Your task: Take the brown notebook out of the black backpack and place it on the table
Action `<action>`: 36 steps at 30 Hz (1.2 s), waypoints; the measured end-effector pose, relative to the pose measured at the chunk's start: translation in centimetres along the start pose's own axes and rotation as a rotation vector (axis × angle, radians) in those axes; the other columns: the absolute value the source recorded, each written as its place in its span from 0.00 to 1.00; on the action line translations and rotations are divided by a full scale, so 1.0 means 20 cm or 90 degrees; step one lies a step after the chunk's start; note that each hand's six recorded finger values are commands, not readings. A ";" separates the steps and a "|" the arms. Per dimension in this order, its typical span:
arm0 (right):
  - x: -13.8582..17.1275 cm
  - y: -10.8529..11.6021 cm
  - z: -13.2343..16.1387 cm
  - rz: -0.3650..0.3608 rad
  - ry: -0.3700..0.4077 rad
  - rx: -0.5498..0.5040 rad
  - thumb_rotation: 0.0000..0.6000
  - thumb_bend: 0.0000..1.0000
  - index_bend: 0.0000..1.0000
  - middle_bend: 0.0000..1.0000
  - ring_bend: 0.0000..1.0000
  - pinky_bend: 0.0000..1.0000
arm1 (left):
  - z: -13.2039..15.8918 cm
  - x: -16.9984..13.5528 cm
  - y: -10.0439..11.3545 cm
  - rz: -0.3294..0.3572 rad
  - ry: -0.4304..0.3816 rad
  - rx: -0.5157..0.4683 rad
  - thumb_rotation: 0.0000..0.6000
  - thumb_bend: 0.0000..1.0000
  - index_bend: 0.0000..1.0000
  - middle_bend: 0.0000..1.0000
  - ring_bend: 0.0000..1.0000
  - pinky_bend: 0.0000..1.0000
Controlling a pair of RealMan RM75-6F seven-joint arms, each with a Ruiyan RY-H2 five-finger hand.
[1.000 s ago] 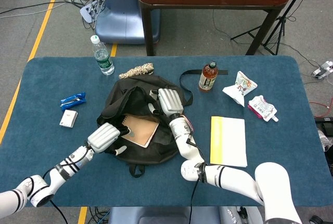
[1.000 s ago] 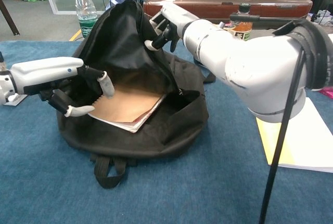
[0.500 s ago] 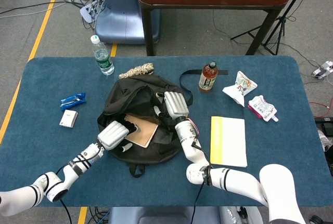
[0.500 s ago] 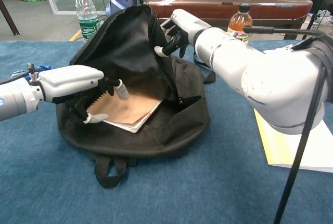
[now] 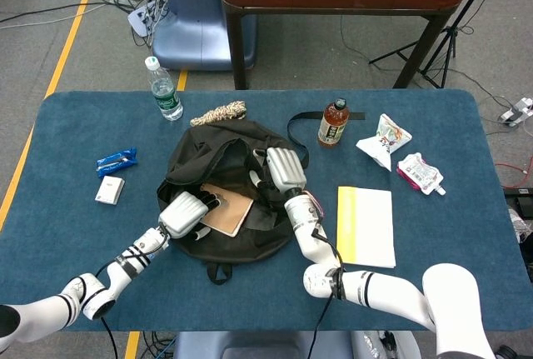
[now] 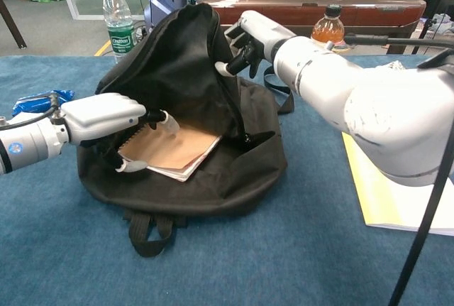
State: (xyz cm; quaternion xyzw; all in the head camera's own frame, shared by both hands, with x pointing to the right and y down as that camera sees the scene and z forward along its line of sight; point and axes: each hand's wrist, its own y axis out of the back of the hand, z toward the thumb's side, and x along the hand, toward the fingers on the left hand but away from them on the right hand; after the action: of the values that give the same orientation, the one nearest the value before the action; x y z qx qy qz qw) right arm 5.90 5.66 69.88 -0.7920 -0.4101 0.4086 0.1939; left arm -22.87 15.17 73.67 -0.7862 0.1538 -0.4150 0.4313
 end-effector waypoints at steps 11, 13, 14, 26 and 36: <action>0.01 0.00 0.00 0.000 -0.002 -0.001 1.00 0.53 0.79 0.57 0.44 0.59 | -0.03 -0.01 -0.05 0.028 0.010 0.019 1.00 0.22 0.09 0.11 0.16 0.25; 0.01 0.01 -0.01 -0.001 -0.003 0.000 1.00 0.53 0.79 0.57 0.44 0.59 | -0.03 -0.01 -0.07 0.028 0.010 0.017 1.00 0.22 0.09 0.11 0.16 0.25; 0.01 0.01 -0.01 -0.001 -0.004 0.000 1.00 0.53 0.79 0.57 0.44 0.59 | -0.03 -0.01 -0.07 0.029 0.010 0.017 1.00 0.21 0.09 0.11 0.16 0.25; 0.01 0.00 -0.02 0.002 -0.008 0.001 1.00 0.53 0.79 0.57 0.44 0.59 | -0.02 0.05 -0.10 0.039 0.024 0.007 1.00 0.21 0.08 0.11 0.16 0.25; 0.01 -0.02 -0.02 0.008 -0.010 -0.001 1.00 0.53 0.79 0.57 0.44 0.59 | 0.01 0.08 -0.12 0.035 0.025 0.005 1.00 0.21 0.09 0.11 0.15 0.25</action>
State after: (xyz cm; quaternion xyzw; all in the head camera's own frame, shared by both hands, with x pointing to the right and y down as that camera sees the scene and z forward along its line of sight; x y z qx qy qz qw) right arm 6.08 5.97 70.27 -0.7917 -0.4067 0.4154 0.1876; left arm -22.04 15.65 76.45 -0.7717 0.1821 -0.4189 0.4426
